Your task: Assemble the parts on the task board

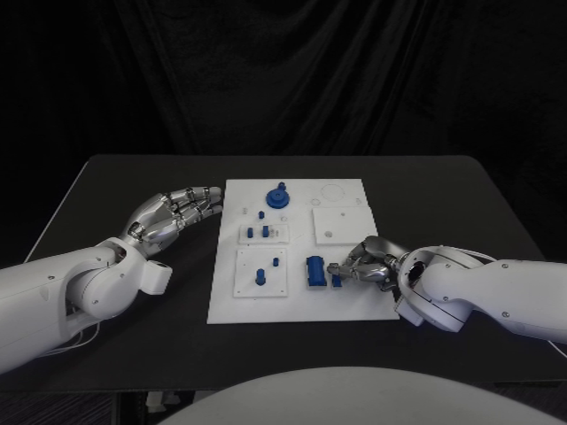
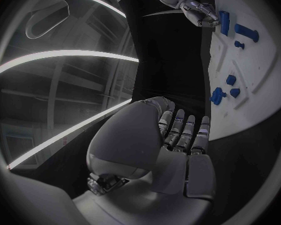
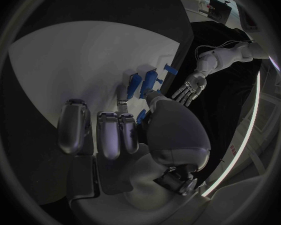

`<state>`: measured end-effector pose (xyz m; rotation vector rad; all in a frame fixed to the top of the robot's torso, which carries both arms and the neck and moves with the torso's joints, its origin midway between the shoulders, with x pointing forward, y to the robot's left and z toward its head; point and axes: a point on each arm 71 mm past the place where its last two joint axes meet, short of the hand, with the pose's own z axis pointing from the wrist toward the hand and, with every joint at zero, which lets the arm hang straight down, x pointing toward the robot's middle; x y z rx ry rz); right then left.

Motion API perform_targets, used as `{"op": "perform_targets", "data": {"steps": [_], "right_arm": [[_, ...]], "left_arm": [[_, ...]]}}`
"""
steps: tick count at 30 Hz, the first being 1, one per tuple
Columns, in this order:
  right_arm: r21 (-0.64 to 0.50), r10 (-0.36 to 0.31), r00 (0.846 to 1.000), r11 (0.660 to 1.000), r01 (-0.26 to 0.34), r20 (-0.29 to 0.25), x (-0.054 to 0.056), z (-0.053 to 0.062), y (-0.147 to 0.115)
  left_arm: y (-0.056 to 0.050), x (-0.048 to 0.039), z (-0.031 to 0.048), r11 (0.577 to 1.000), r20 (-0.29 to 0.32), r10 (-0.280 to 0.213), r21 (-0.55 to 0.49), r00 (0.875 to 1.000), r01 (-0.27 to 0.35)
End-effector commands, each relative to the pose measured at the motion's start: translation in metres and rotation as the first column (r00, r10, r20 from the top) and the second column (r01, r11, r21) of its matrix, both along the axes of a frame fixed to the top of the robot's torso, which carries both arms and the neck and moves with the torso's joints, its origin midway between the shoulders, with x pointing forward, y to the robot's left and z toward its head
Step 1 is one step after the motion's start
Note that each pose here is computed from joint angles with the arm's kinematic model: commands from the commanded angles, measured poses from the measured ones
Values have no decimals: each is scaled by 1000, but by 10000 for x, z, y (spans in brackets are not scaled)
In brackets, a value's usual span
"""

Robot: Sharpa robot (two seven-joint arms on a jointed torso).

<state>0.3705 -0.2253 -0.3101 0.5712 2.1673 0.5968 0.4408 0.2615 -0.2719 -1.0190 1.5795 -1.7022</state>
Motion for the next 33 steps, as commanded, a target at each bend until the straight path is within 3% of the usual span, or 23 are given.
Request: {"op": "perform_targets", "data": {"steps": [1, 11, 17, 22, 33], "right_arm": [[-12, -3, 1000, 1000, 4, 16, -3, 1, -8], [-12, 18, 993, 1000, -17, 115, -31, 97, -49], [-29, 55, 994, 998, -52, 96, -132, 114, -71], [-69, 86, 995, 994, -82, 50, -213, 90, -114], [-100, 128, 991, 986, -131, -38, -273, 22, -130]], "left_arm": [[-22, -7, 3, 1000, -2, -11, -17, 1000, 11], [-19, -8, 0, 1000, -4, -12, -16, 1000, 12], [4, -13, -2, 1000, -4, -8, -15, 1000, 8], [22, -17, -3, 1000, -4, -3, -13, 1000, 3], [21, -18, -11, 1000, -5, -4, -13, 1000, 4]]}}
